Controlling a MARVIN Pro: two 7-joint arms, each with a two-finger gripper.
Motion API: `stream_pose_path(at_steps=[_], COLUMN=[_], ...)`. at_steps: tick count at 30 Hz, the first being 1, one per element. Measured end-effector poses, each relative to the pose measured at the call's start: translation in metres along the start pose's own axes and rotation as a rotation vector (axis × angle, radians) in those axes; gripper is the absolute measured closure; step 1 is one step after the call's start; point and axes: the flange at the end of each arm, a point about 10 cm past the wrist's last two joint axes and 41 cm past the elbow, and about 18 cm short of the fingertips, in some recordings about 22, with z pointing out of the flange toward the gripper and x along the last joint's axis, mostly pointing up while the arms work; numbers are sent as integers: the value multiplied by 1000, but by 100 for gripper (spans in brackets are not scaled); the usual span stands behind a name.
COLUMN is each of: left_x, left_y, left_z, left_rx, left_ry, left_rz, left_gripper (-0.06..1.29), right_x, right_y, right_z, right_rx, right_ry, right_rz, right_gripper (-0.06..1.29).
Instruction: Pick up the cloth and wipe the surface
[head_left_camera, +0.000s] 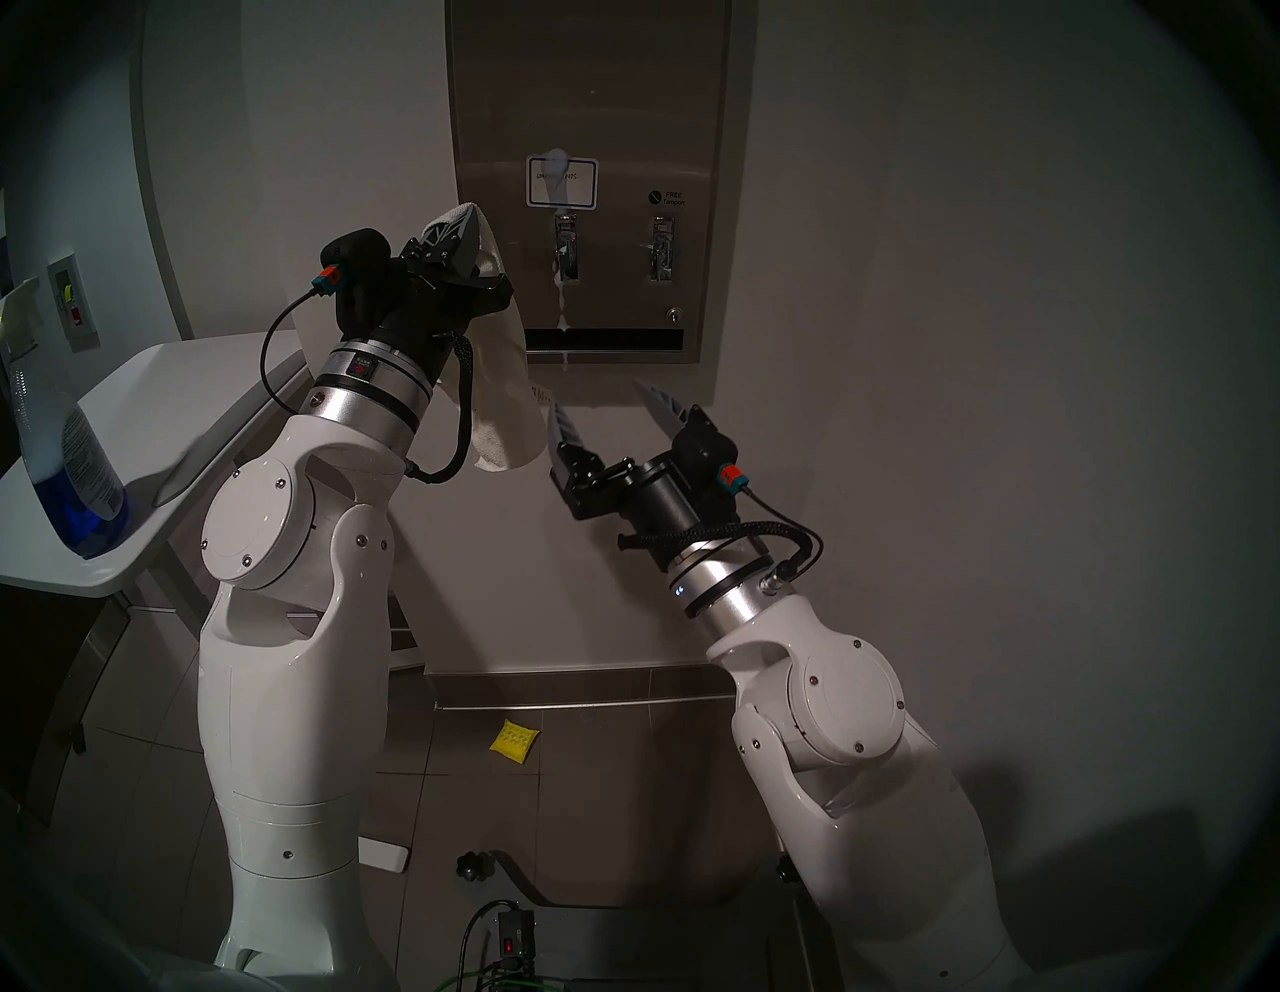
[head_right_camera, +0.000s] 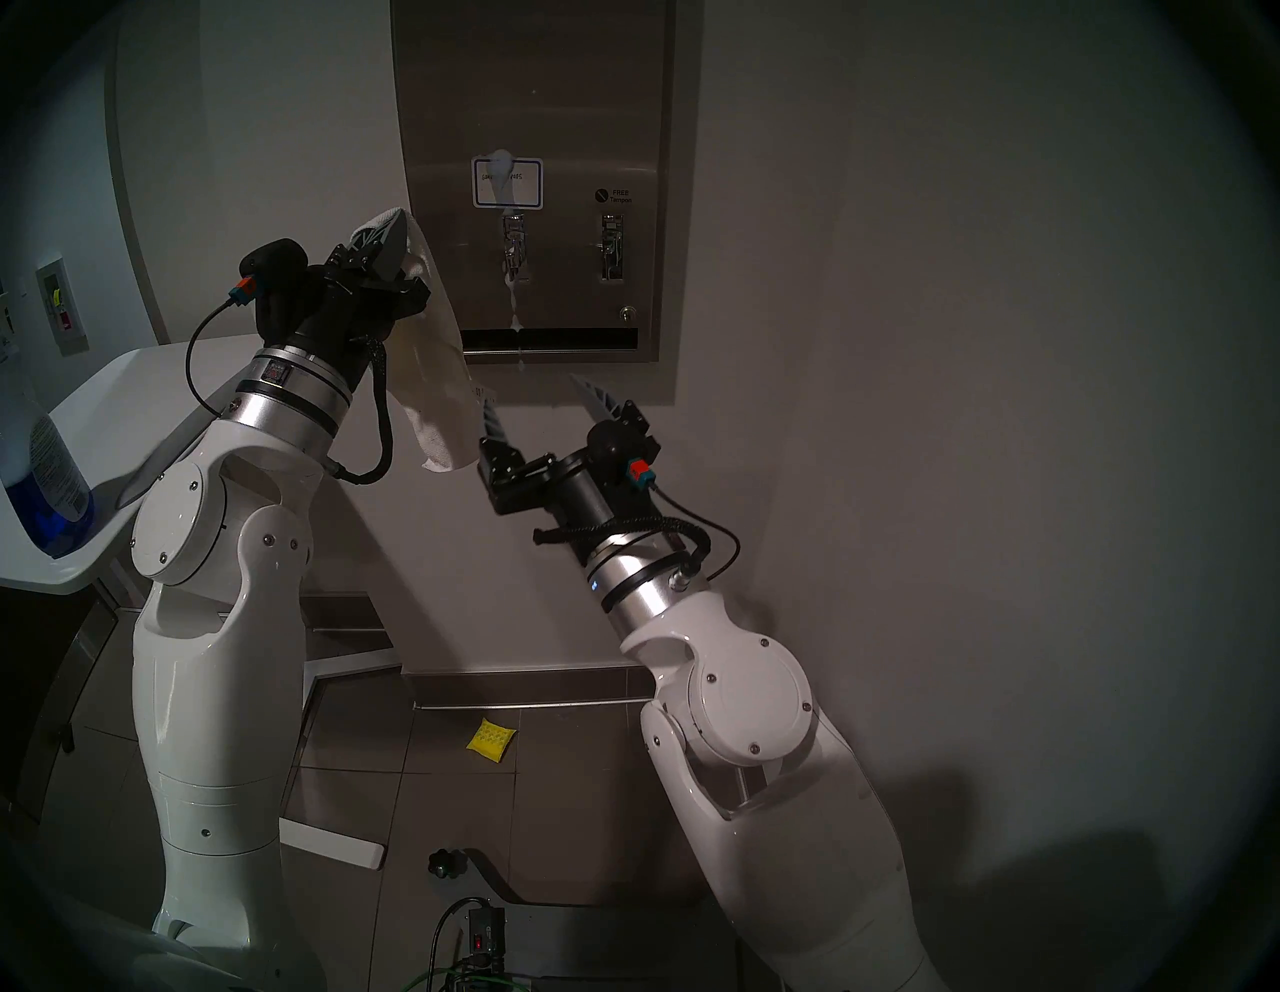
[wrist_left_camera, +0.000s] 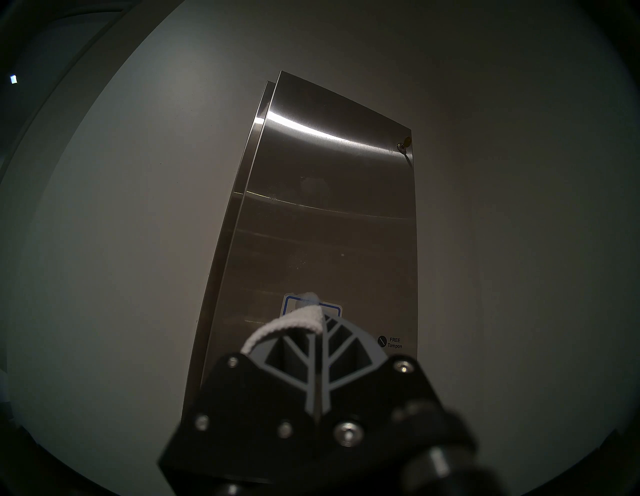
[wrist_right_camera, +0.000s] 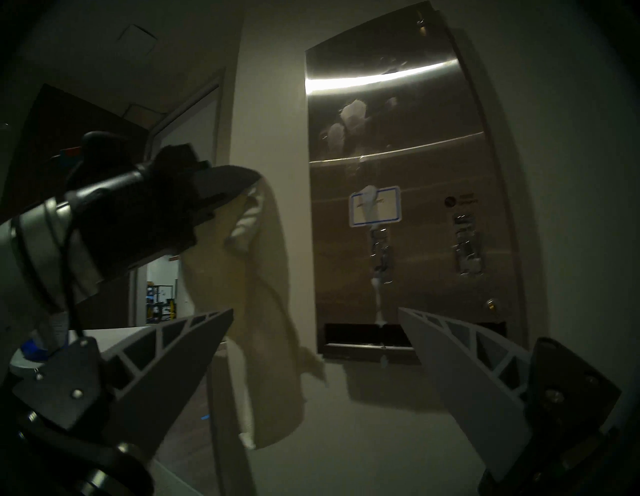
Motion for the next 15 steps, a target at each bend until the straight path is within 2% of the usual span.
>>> stream_pose_path(at_steps=[6,15], left_x=[0,0], left_y=[0,0], left_z=[0,0], left_rx=[0,0], left_ry=[1,1], left_rz=[0,1], left_gripper=[125,125], right_x=[-13,-28], right_y=[-19,-13], right_z=[-6,-1], right_rx=[78,93], right_ry=[-52,-72], right_rz=[38,54], right_gripper=[-1,-1])
